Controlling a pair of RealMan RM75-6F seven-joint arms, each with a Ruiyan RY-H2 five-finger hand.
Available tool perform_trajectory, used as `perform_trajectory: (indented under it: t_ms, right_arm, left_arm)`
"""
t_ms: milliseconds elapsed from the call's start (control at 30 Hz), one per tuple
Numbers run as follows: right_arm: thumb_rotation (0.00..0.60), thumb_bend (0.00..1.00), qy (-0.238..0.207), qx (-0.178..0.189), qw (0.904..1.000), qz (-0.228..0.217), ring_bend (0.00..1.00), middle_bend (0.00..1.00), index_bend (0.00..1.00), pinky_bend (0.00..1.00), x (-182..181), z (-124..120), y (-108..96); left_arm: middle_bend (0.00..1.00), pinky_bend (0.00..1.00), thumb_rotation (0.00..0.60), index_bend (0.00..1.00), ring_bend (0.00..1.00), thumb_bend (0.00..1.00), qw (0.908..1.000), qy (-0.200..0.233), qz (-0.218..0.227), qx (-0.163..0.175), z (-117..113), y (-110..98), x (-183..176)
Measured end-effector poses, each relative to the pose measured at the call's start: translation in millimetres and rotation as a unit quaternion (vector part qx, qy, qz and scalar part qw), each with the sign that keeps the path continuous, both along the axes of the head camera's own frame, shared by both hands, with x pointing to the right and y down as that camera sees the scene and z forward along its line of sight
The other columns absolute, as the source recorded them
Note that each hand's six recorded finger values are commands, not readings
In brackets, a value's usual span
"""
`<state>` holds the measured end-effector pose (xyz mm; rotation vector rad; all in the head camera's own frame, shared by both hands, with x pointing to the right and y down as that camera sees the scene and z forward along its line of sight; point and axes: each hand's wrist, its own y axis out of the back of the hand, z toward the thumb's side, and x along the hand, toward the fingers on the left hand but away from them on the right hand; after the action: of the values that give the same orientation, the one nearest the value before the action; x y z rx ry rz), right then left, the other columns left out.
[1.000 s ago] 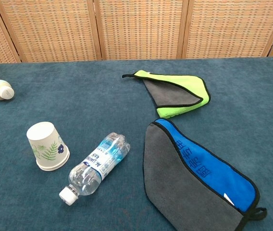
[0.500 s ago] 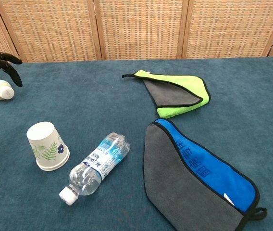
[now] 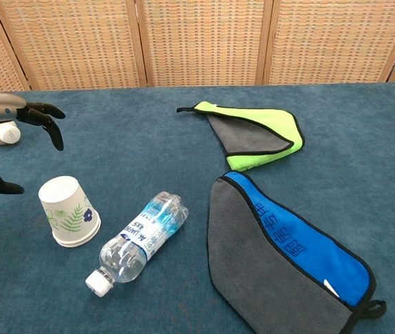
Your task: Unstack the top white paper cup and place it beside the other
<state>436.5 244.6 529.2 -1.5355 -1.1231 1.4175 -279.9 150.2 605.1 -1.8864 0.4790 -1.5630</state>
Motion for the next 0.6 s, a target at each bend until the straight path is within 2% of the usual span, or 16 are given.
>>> perform_trajectory:
  t_ms: [600]
  right_arm:
    - [0.6, 0.12, -0.003, 0.003, 1.0, 0.005, 0.0, 0.0, 0.0, 0.0, 3, -2, -1]
  left_arm:
    - [0.0, 0.0, 0.6, 0.31, 0.0, 0.24, 0.9996, -0.022, 0.012, -0.01, 13, 5, 12]
